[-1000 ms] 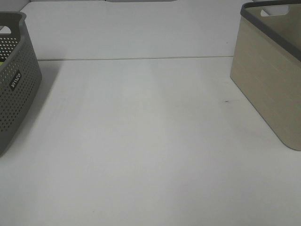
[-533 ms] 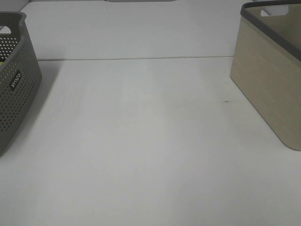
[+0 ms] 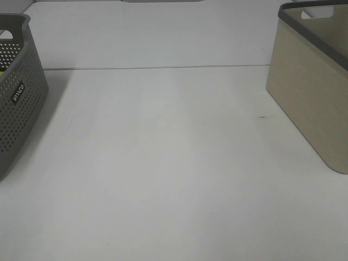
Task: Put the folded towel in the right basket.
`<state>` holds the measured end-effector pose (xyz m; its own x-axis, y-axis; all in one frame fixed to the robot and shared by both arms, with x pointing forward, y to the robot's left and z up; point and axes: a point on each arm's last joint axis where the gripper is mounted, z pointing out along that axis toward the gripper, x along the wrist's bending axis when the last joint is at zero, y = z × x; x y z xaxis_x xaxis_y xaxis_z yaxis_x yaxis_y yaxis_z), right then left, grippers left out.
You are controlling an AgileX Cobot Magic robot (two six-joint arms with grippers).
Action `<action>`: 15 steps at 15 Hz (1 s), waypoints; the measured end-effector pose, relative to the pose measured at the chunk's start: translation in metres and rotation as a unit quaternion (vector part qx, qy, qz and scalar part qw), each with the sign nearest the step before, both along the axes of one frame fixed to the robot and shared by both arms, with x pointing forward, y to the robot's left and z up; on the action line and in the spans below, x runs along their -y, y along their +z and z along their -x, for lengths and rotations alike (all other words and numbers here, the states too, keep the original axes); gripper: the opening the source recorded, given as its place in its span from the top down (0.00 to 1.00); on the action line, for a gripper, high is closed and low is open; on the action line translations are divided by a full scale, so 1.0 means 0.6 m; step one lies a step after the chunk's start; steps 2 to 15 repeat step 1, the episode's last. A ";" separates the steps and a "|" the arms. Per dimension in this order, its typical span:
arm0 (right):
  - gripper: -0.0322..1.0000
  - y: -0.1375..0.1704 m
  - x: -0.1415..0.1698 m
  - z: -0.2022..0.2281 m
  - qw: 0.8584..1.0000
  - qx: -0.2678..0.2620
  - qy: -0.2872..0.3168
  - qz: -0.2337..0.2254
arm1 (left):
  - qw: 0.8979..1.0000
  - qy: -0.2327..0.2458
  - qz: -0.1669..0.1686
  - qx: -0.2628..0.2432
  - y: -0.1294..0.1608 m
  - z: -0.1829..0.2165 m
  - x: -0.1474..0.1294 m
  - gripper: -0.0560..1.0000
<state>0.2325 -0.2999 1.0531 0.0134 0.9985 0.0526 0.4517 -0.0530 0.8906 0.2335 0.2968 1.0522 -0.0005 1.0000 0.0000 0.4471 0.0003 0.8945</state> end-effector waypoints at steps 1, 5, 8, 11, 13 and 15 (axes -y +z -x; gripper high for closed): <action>0.03 0.000 0.000 0.000 1.000 0.000 0.000 0.000 | 1.000 0.000 0.000 0.000 0.000 0.000 0.000 0.01; 0.03 0.000 0.000 0.000 1.000 0.000 0.000 0.000 | 1.000 0.000 0.000 0.000 0.000 0.000 0.000 0.01; 0.03 0.000 0.000 0.000 1.000 0.000 0.000 0.000 | 1.000 0.000 0.000 0.000 0.000 0.000 0.000 0.01; 0.03 0.000 0.000 0.000 1.000 0.000 0.000 0.000 | 1.000 0.000 0.000 0.000 0.000 0.000 0.000 0.01; 0.03 0.000 0.000 0.000 1.000 0.000 0.000 0.000 | 1.000 0.000 0.000 0.000 0.000 0.000 0.000 0.01; 0.03 0.000 0.000 0.000 1.000 0.000 0.000 0.000 | 1.000 0.000 0.000 0.000 0.000 0.000 0.000 0.01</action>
